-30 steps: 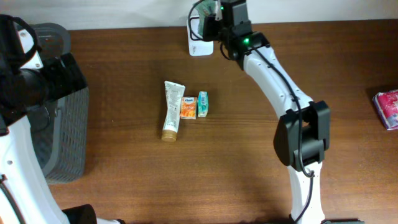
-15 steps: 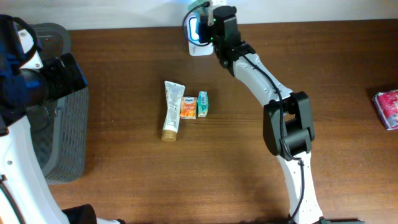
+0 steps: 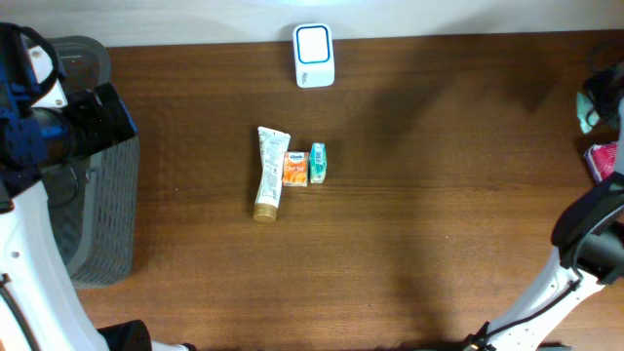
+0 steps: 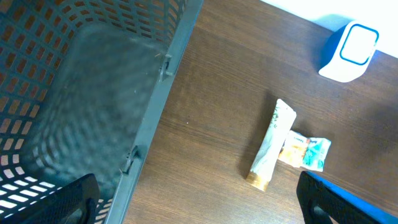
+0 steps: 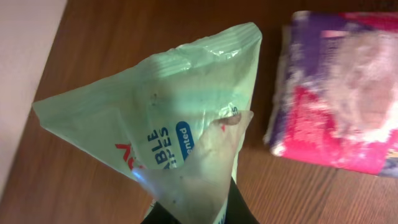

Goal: Scan the item barcode
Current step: 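Carry the green wipes pack right and drop it beside the pink pack, then reach the right gripper to the small green-white Kleenex pack and grasp it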

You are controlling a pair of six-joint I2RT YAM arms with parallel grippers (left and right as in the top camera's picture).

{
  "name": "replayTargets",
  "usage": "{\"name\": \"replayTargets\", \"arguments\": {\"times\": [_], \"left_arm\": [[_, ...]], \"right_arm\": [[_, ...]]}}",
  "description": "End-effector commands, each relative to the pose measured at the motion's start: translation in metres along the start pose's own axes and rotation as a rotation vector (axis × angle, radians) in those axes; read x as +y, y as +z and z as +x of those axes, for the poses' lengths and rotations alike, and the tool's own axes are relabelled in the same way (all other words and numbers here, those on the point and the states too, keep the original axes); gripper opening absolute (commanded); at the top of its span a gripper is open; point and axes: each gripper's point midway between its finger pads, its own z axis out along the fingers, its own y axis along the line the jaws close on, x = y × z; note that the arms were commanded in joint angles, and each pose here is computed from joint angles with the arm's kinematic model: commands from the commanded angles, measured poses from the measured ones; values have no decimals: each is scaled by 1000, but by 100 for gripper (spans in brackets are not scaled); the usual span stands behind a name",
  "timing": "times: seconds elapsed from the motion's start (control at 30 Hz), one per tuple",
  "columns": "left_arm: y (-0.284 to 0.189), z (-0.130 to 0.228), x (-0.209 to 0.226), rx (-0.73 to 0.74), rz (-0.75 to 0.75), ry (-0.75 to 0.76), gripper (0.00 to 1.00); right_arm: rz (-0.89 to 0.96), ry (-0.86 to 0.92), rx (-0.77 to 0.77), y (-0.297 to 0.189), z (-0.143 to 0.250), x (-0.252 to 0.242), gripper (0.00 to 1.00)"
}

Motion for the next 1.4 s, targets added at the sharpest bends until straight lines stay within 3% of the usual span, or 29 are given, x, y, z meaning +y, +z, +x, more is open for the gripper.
{"name": "replayTargets", "arguments": {"times": [0.0,0.13,0.2,0.27,0.3,0.33,0.37,0.4,0.43,0.53,0.57,0.7,0.77,0.83,0.9,1.0,1.07,1.13,1.23,1.37], "left_arm": [[-2,-1,2,-8,-4,9,99],[-2,0,2,-7,-5,9,99],[-2,0,2,-7,-5,9,99],[-2,0,2,-7,-5,9,99],[-2,0,2,-7,-5,9,99],[-2,0,2,-7,-5,9,99],[-2,0,2,-7,-5,9,99],[-2,0,2,-7,-5,9,99],[-2,0,2,-7,-5,9,99],[-2,0,2,-7,-5,9,99],[-2,0,2,-7,-5,9,99],[-2,0,2,-7,-5,9,99],[-2,0,2,-7,-5,9,99],[-2,0,2,-7,-5,9,99],[-2,0,2,-7,-5,9,99],[-2,0,2,-7,-5,9,99],[-2,0,2,-7,-5,9,99],[-2,0,2,-7,-5,9,99],[-2,0,2,-7,-5,9,99],[-2,0,2,-7,-5,9,99]], "right_arm": [[41,111,-1,18,-3,-17,9],[123,177,-16,49,3,-33,12],[114,142,-22,56,2,-30,29],[109,59,-22,56,1,-29,62],[107,-8,-20,54,0,-29,61],[94,-83,-23,46,-3,-26,44],[82,-100,-37,30,-9,-23,42],[55,-101,-36,13,-12,-18,46],[-93,-145,23,-21,-6,6,54],[-714,-411,423,-120,85,81,64],[-773,-489,540,-135,121,84,67],[-839,-1025,738,-185,273,110,72],[-781,-1189,742,-191,322,117,91],[-712,-1361,751,-196,387,122,91],[-569,-1382,718,-187,427,124,91],[-496,-1421,747,-182,502,120,70],[-489,-1479,775,-183,532,112,65],[-484,-1504,758,-183,540,111,64],[-345,-1460,626,-163,521,112,66],[-367,-1454,654,-141,541,102,65]]}}
